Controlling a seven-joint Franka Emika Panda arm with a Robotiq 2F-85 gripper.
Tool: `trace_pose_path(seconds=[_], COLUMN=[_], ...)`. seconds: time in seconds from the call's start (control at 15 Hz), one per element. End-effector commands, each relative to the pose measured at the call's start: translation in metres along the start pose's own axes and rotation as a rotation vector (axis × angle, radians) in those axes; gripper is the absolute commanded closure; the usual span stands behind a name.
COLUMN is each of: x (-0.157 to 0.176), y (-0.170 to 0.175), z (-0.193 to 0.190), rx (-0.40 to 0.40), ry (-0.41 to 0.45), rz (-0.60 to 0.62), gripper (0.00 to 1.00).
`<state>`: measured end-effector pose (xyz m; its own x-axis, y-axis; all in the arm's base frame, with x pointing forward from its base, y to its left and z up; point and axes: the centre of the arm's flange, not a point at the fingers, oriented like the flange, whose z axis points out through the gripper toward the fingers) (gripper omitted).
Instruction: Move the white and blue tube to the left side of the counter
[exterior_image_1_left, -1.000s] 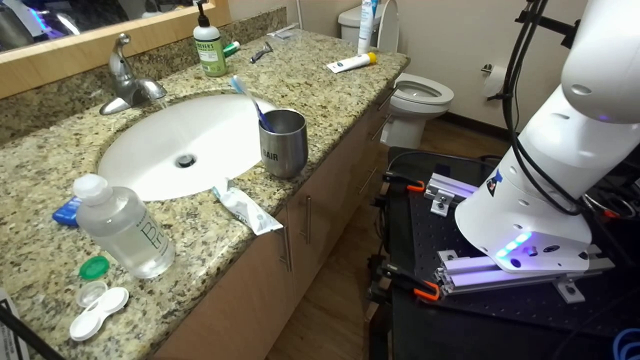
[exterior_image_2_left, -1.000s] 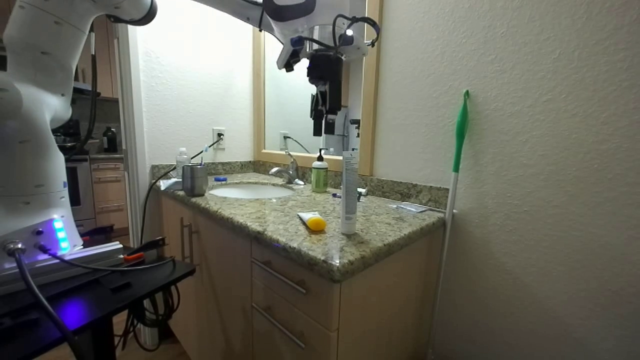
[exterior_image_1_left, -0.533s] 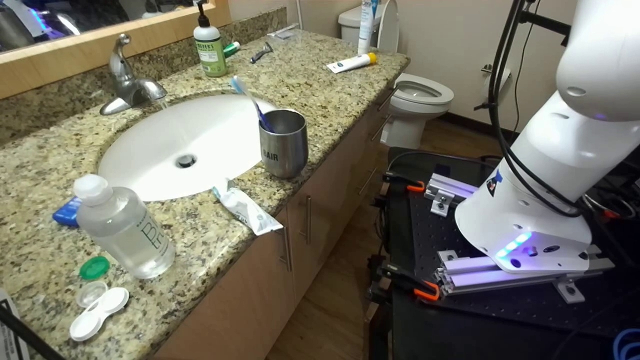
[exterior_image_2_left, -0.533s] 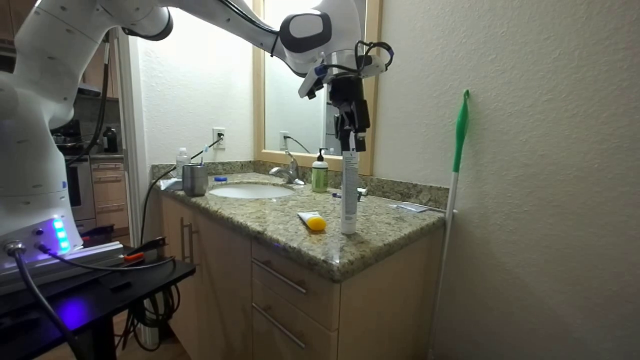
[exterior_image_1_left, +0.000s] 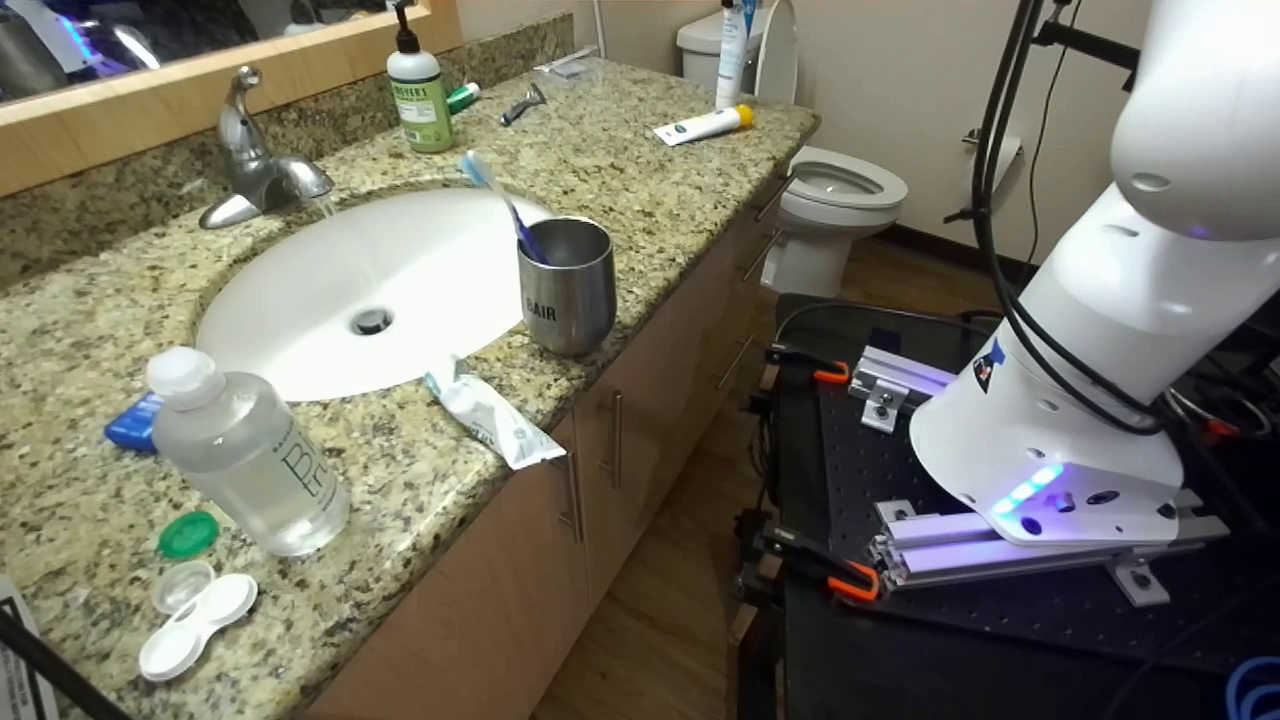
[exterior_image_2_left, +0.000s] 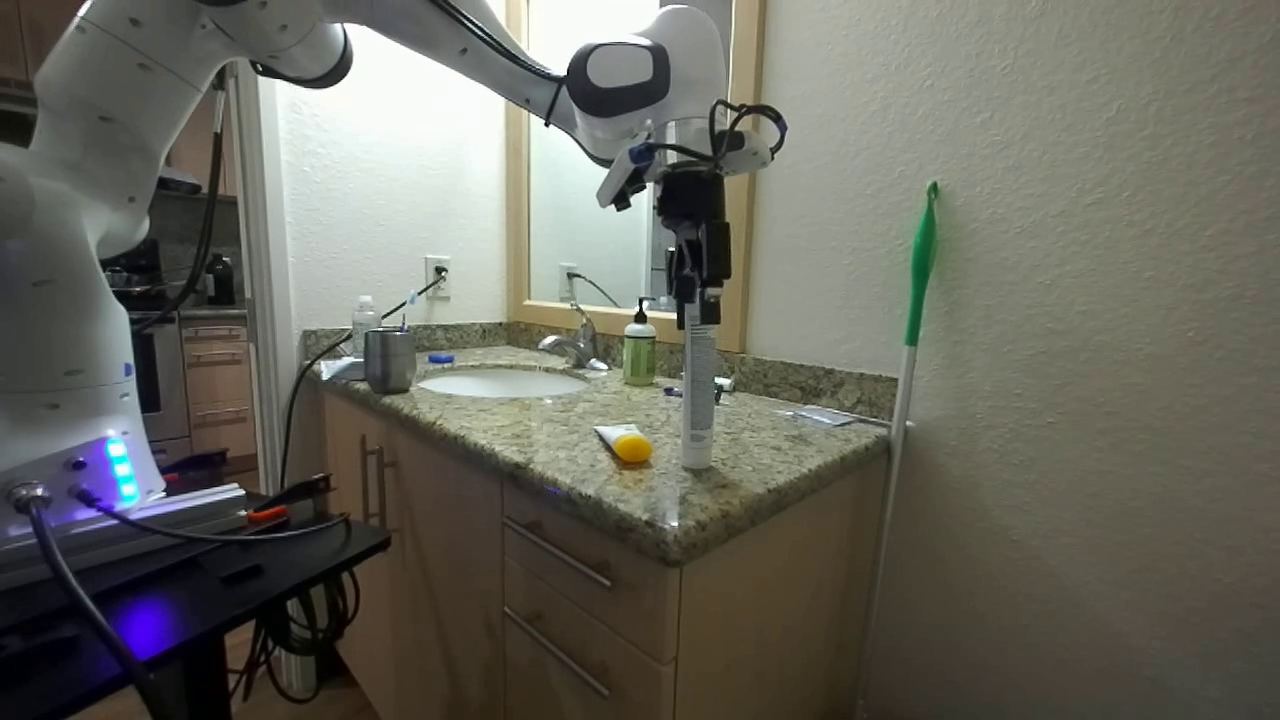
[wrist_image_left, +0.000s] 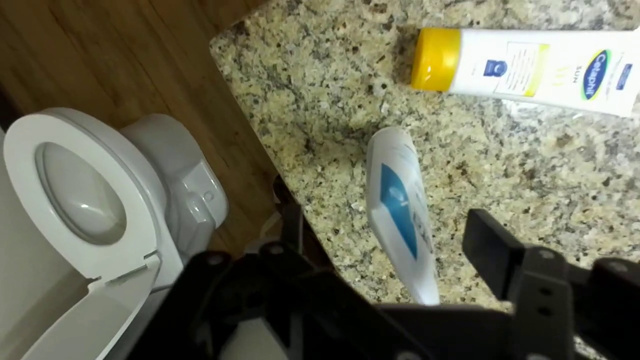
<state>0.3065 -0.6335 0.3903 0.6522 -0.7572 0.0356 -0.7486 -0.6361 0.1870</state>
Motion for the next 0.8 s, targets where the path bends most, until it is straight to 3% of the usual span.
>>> trace_pose_path(seconds=[0.0,0.47,0.53,0.73], x=[0.013,0.019,0.019,0.021], y=[0.012,0.013,0.015,0.004], z=[0.009,0.003,0.002,-0.015], rx=[-0.002,-0.001,0.007,0.067], ry=[-0.043,-0.025,-0.026,-0.053], rz=[-0.001,-0.004,-0.003,0.025], gripper=[0.47,0.95,0.99,0.97])
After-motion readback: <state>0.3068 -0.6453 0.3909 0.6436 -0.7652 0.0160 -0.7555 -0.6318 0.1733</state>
